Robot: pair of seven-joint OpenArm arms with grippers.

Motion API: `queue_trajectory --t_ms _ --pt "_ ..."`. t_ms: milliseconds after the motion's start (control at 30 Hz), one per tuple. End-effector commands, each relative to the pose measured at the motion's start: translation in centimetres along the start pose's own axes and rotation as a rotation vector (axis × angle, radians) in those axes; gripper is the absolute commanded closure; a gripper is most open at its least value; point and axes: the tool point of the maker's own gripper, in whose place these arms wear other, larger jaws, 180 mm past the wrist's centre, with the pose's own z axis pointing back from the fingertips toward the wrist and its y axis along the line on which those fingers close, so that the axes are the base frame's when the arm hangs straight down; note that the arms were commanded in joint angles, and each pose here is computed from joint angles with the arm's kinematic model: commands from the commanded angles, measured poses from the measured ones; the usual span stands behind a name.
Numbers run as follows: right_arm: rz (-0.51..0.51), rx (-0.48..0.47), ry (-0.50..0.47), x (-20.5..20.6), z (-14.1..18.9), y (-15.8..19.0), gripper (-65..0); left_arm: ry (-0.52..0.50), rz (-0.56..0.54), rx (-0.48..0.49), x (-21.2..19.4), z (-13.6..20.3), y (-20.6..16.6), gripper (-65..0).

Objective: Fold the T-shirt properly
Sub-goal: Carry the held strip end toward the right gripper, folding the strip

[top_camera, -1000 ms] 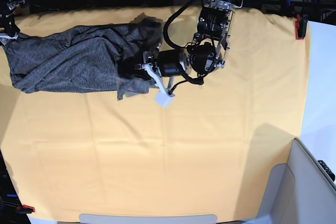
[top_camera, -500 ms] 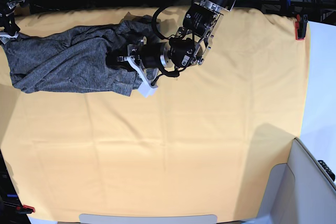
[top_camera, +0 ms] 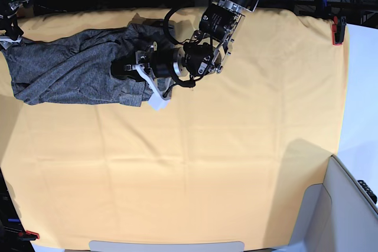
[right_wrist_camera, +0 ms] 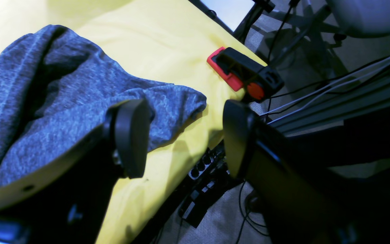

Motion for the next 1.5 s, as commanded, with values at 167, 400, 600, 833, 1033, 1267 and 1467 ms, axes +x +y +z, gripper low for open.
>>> queue_trajectory --t_ms 167,400,600,833,1033,1267,1467 --pt "0.008 -0.004 -0.047 1.3 0.2 -0.2 -34.5 -0.029 -0.024 -0.063 1.2 -0.2 -2.4 -1.3" --pt "0.003 -0.007 -0.022 0.5 -0.3 -0.3 -34.5 0.001 -0.072 -0.077 1.0 -1.0 -3.7 -1.3" --pt "0.004 -0.005 -0.019 0.4 -0.3 -0.2 -34.5 0.017 -0.073 -0.068 0.8 -1.4 -3.5 -1.3" --pt "-0.002 -0.003 -0.012 0.1 -0.3 -0.1 -34.5 -0.011 -0.068 -0.045 2.0 -1.8 -2.7 -1.4" --pt "-0.015 0.001 0.001 -0.5 -0.2 0.2 -34.5 -0.011 -0.068 -0.045 2.0 -1.8 -2.7 -1.4" --pt "-0.015 0.001 0.001 -0.5 -0.2 0.2 -34.5 -0.009 -0.069 -0.046 2.0 -1.9 -2.7 -1.4" --pt "-0.015 0.001 0.003 -0.6 -0.2 0.2 -34.5 0.029 -0.097 -0.050 0.9 -2.5 -3.3 -9.2"
